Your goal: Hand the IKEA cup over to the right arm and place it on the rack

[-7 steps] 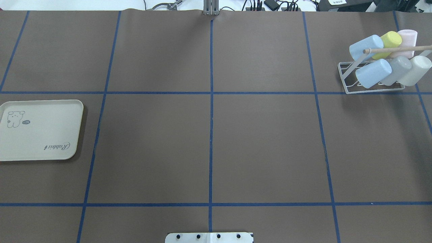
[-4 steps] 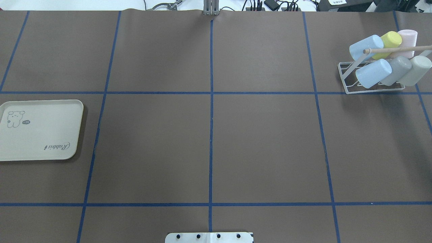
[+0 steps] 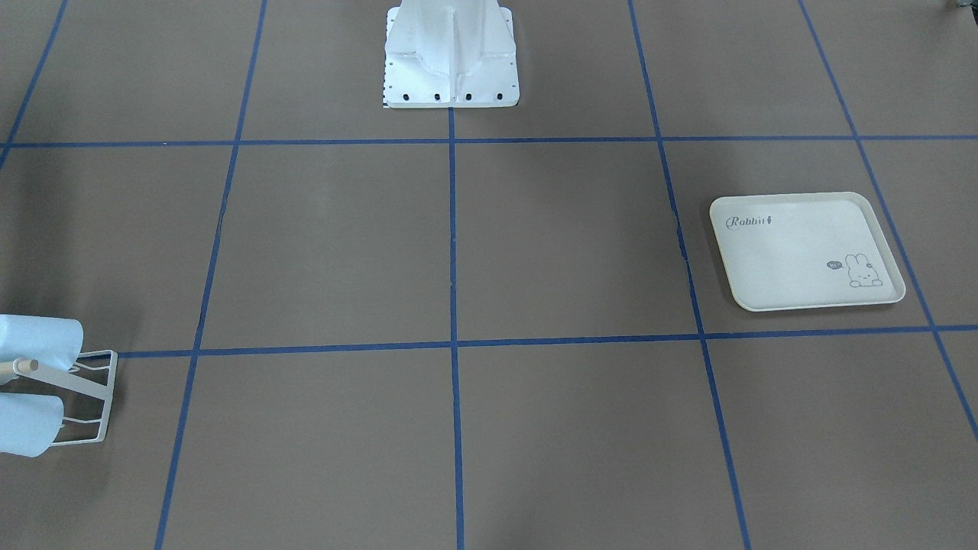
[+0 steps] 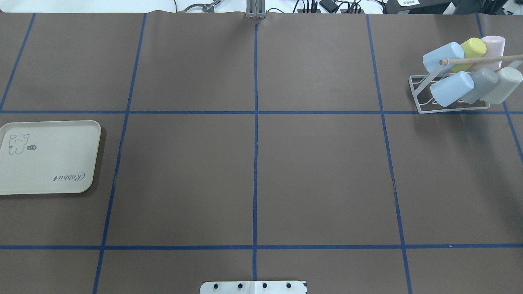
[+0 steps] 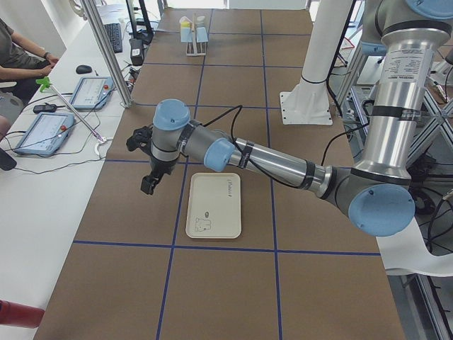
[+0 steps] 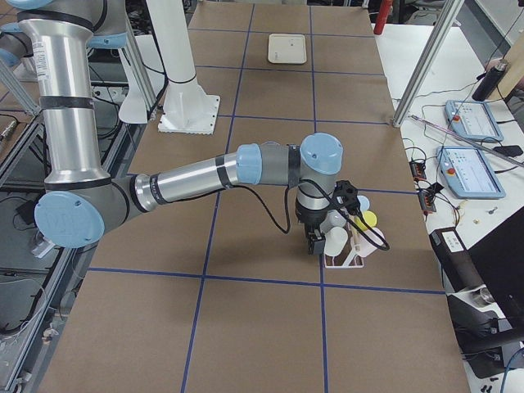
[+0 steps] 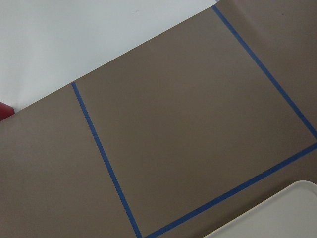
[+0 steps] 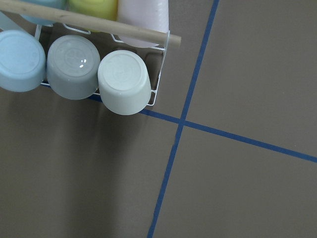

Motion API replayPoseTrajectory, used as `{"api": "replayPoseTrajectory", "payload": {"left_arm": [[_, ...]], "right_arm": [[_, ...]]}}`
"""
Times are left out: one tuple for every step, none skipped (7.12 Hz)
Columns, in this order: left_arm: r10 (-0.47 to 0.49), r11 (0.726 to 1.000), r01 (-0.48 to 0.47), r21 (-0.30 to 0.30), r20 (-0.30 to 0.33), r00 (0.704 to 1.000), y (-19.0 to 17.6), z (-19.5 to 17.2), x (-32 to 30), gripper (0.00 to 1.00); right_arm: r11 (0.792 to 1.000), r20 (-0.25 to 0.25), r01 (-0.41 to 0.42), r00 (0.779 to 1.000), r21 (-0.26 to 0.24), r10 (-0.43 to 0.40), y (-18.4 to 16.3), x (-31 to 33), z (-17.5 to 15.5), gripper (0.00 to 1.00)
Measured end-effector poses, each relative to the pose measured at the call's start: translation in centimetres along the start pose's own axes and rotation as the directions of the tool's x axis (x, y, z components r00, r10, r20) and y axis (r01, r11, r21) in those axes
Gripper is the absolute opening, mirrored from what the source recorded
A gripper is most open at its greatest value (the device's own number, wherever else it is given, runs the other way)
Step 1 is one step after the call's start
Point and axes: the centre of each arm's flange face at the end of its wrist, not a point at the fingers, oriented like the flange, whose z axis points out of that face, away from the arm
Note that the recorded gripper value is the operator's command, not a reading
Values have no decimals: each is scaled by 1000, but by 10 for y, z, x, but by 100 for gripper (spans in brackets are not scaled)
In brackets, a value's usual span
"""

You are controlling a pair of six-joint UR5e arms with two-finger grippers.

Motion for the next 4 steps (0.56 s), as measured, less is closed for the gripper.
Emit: {"api": "replayPoseTrajectory", "payload": {"left_arm": [[-33, 999, 33, -22, 1, 999, 11, 8, -14, 100], [-54, 998, 54, -37, 1, 999, 18, 13, -22, 100], [-68, 996, 68, -51, 0, 998, 28, 19, -27, 100], [-74, 996, 74, -56, 0, 997, 48, 22, -29, 100]], "right_arm": [[1000, 20, -8, 1000, 2, 8, 1, -1, 2, 100], [1000, 46, -17, 999, 1, 17, 1, -1, 5, 100], [1000, 60, -27, 998, -7, 27, 5, 1, 10, 100], [999, 67, -33, 997, -15, 34, 11, 4, 16, 100]]}}
